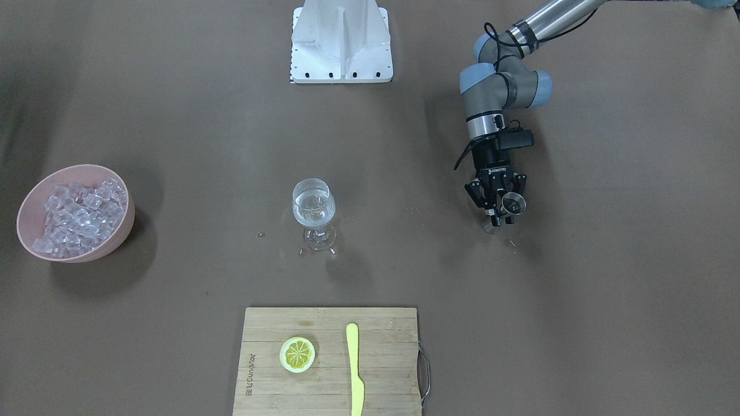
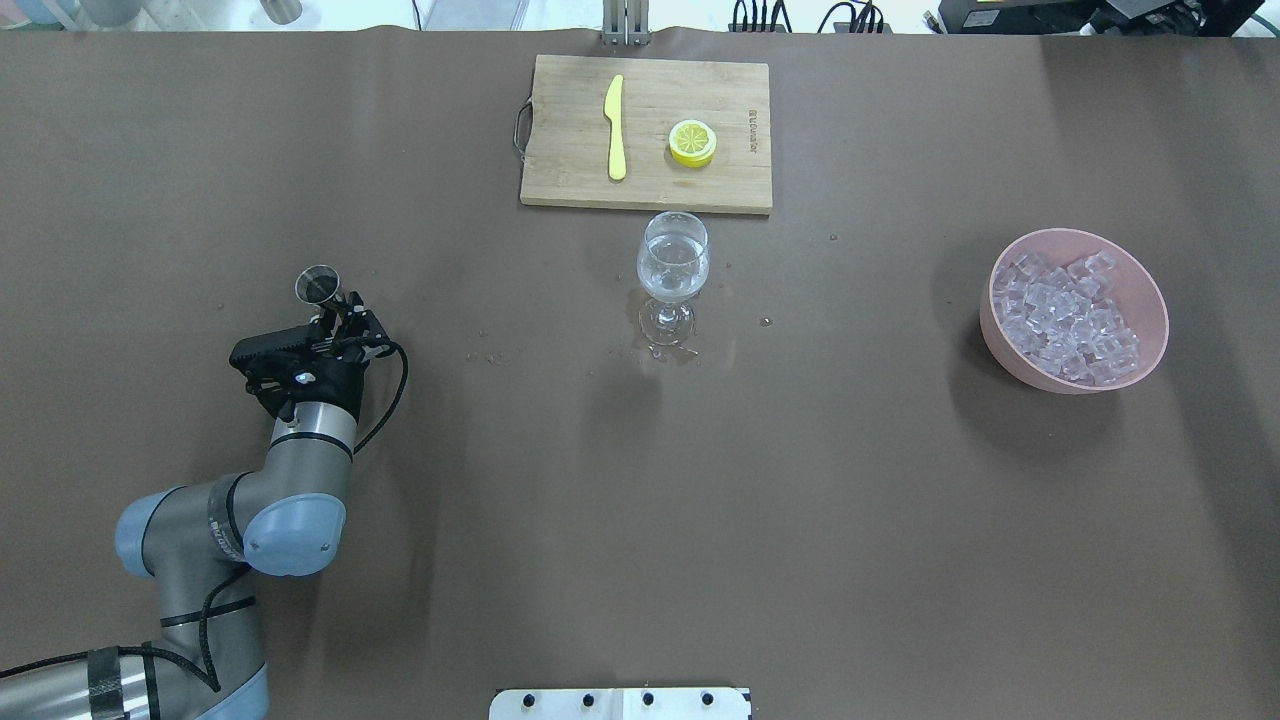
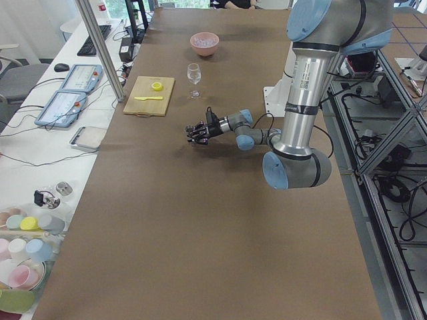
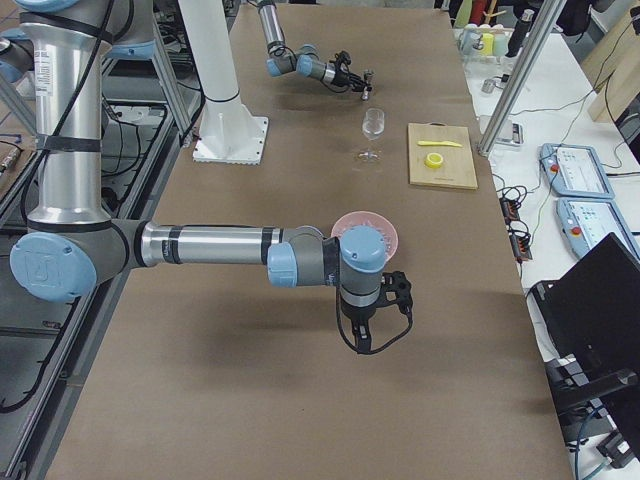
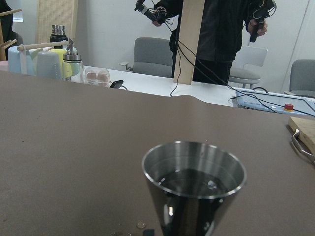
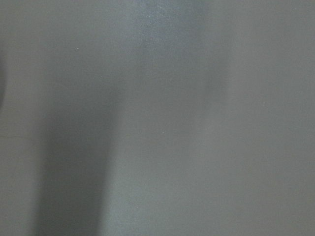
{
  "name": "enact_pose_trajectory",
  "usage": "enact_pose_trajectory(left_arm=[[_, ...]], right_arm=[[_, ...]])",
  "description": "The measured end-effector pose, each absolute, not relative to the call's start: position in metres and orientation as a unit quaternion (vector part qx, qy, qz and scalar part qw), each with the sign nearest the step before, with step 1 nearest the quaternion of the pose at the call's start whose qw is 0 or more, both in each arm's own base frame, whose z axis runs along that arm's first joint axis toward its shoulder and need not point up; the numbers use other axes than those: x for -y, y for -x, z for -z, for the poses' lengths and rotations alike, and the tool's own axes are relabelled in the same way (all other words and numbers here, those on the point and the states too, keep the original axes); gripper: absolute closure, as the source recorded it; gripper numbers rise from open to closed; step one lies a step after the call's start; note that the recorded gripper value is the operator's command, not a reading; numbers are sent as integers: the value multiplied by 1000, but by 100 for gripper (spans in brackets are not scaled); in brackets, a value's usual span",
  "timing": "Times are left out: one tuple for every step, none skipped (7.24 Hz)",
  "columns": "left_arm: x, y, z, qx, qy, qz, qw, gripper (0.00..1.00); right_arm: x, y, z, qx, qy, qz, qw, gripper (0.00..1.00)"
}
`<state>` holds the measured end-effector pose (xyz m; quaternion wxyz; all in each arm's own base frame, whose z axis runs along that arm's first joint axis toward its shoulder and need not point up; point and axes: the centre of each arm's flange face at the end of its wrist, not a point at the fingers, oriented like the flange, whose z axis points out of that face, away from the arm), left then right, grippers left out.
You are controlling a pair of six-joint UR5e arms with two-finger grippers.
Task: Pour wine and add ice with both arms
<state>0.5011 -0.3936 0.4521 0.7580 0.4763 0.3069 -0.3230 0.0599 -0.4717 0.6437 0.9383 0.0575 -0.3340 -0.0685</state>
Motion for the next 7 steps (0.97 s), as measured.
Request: enact_pose_trajectory(left_arm=[[393,-501,-451,-309,-476,324,757,100],[393,-501,-449,-312,-476,325,756,100],[393,-500,-443,-317,-475,327,753,100],[392,-498,-429,-324,-477,322,751,100],[390,-492,-409,-326,-486,303,752,100],[387,-485,-394,-326,-498,280,753,100],[385,-482,-385,-326,-508,252,756,100]], right_arm=[[472,-60,-644,334,-57,69,938,0],[472,-60,-644,334,-57,68,938,0],[471,-60,-644,334,-57,68,938,0],[471,-60,-644,334,-57,68,938,0],[471,-60,-644,334,-57,68,938,0],[471,-60,-644,334,-57,68,938,0],[471,-60,-644,334,-57,68,938,0]])
